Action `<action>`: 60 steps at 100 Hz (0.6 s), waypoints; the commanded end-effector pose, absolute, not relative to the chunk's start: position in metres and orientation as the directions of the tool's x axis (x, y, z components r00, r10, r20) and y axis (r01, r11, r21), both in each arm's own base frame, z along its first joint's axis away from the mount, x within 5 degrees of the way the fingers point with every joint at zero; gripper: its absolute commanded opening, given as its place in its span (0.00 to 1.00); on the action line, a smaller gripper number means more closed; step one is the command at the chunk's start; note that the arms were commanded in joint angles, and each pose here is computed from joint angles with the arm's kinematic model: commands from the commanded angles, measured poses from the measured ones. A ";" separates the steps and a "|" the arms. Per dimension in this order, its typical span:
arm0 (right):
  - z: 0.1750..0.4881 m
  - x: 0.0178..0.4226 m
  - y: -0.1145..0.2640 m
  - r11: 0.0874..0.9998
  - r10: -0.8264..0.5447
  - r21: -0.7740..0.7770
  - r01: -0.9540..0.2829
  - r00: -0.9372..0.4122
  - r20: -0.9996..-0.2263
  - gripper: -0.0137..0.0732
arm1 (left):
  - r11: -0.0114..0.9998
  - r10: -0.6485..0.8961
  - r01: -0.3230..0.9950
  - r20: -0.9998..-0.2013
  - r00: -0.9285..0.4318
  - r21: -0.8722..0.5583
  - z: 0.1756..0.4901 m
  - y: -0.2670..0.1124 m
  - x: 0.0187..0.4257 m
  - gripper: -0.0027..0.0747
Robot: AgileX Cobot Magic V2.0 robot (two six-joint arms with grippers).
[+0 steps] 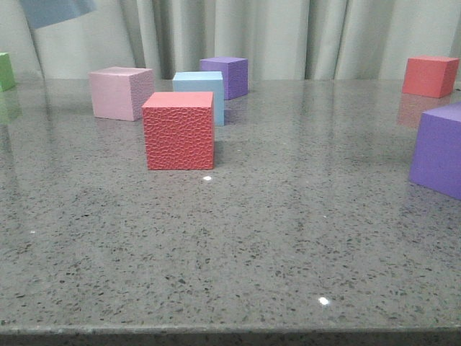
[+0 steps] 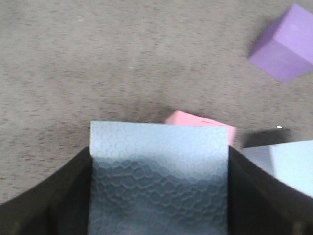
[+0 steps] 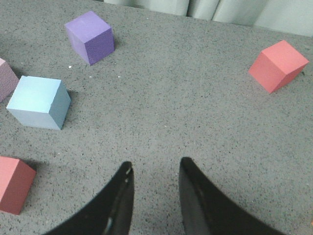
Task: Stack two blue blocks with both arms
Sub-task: 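Lift the second light blue cube with the left gripper toward the first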
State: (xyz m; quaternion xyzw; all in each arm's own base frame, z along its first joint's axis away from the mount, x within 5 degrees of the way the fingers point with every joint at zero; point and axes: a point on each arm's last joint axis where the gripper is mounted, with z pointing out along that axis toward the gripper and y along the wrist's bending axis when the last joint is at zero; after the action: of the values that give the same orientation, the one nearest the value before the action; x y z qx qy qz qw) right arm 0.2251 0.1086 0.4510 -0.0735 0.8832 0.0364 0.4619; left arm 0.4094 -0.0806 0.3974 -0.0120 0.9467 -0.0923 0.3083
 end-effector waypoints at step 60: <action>0.461 0.202 0.065 0.998 -0.007 0.024 -0.063 -0.446 -0.895 0.44 | 0.942 -0.049 0.204 -0.711 -0.702 -0.266 0.423 -0.174 0.385 0.44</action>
State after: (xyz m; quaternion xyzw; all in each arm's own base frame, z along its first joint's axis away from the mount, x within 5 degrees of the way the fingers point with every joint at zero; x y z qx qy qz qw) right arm 0.2101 0.0761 0.4407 -0.0280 0.8819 0.0253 0.4698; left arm 0.3957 -0.1671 0.3946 0.0421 0.9328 -0.1349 0.3315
